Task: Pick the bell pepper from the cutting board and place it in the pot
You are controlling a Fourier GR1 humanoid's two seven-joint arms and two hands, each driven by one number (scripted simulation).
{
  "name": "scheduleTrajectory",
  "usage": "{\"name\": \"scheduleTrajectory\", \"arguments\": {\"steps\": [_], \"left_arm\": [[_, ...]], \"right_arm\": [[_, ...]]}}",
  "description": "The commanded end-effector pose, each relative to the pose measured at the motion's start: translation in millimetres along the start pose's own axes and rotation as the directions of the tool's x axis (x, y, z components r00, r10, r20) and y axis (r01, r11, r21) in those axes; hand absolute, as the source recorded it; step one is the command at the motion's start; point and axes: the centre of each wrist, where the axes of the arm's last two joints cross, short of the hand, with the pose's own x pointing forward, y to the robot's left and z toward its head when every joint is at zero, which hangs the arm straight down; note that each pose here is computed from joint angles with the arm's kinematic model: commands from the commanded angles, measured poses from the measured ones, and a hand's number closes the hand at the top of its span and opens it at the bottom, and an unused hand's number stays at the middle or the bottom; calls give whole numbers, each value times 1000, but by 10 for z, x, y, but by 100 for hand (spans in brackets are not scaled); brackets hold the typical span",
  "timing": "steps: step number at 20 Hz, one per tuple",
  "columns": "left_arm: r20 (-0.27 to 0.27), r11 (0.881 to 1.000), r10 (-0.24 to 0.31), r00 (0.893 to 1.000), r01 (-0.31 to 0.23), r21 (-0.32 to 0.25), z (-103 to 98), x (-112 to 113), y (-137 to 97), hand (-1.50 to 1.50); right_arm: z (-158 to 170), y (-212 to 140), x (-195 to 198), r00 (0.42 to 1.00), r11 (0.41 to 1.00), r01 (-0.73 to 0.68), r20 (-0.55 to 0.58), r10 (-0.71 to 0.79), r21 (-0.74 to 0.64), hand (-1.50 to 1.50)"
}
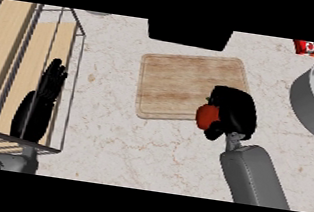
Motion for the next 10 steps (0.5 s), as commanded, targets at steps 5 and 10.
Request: {"name": "scheduleTrajectory", "arguments": {"steps": [5, 10], "left_arm": [[22, 997, 84, 996, -84, -2, 102, 22, -298, 0], [12, 997, 75, 997, -75, -5, 230, 32, -129, 0]], "right_arm": [[-154, -384, 618, 999, 944, 18, -30, -30, -329, 150], [-16, -598, 997, 992, 891, -72, -124, 18, -448, 150]]}}
